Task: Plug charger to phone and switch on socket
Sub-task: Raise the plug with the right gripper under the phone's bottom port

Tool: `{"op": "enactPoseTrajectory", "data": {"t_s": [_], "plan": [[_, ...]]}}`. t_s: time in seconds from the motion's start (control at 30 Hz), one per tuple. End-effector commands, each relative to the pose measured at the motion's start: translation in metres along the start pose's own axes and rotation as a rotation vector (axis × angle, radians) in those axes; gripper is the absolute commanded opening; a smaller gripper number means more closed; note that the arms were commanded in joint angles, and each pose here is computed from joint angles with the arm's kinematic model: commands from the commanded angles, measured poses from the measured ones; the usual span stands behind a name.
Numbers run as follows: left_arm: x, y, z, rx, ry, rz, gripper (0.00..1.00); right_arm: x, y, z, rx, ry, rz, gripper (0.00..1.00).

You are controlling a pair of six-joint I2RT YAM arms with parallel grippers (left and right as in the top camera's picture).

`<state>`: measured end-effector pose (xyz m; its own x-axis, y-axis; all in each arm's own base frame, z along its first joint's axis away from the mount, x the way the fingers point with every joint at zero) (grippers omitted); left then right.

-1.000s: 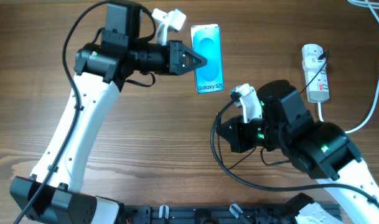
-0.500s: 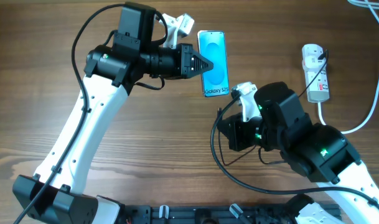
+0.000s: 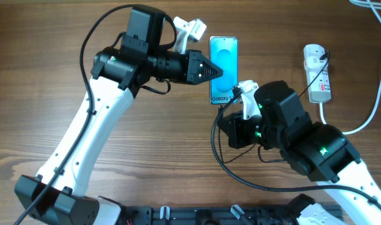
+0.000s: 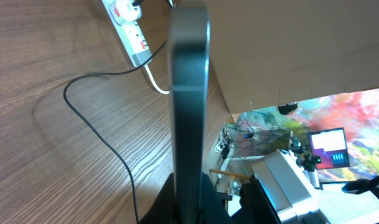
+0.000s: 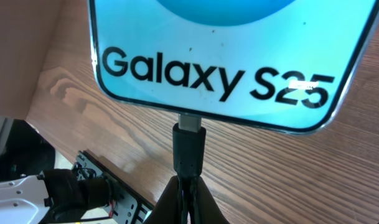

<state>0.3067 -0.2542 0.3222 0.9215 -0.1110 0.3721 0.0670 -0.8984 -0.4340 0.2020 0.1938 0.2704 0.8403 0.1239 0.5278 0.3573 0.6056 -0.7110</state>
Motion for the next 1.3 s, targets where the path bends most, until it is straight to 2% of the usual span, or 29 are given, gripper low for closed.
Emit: {"op": "enactPoseTrajectory", "data": {"t_s": [0.0, 0.13, 1.27], "plan": [[0.0023, -0.0070, -0.0117, -0.009, 0.069, -0.023, 0.04, 0.0047, -0.0012, 0.0019, -0.005, 0.000, -0.014, 0.04], [0.0023, -0.0070, -0.0116, -0.009, 0.069, -0.023, 0.04, 0.0076, -0.0015, -0.0046, -0.051, 0.038, -0.035, 0.04], [-0.0009, -0.0069, -0.0140, -0.029, 0.061, -0.006, 0.04, 0.0090, -0.0012, 0.0012, -0.013, 0.022, -0.036, 0.05]]}}
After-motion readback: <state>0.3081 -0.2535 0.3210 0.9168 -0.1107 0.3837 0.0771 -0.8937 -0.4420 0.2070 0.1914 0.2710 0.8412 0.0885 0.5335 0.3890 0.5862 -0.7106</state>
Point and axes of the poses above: each gripper's point midway between its finger pads, its own y axis out along the fingers, its own z axis along the line the jaws close on, x = y × z, the point moved 3 cm from there along -y, back along the fingers, and after that the axes turned 3 degrees about -y, right-handed, at the moved point
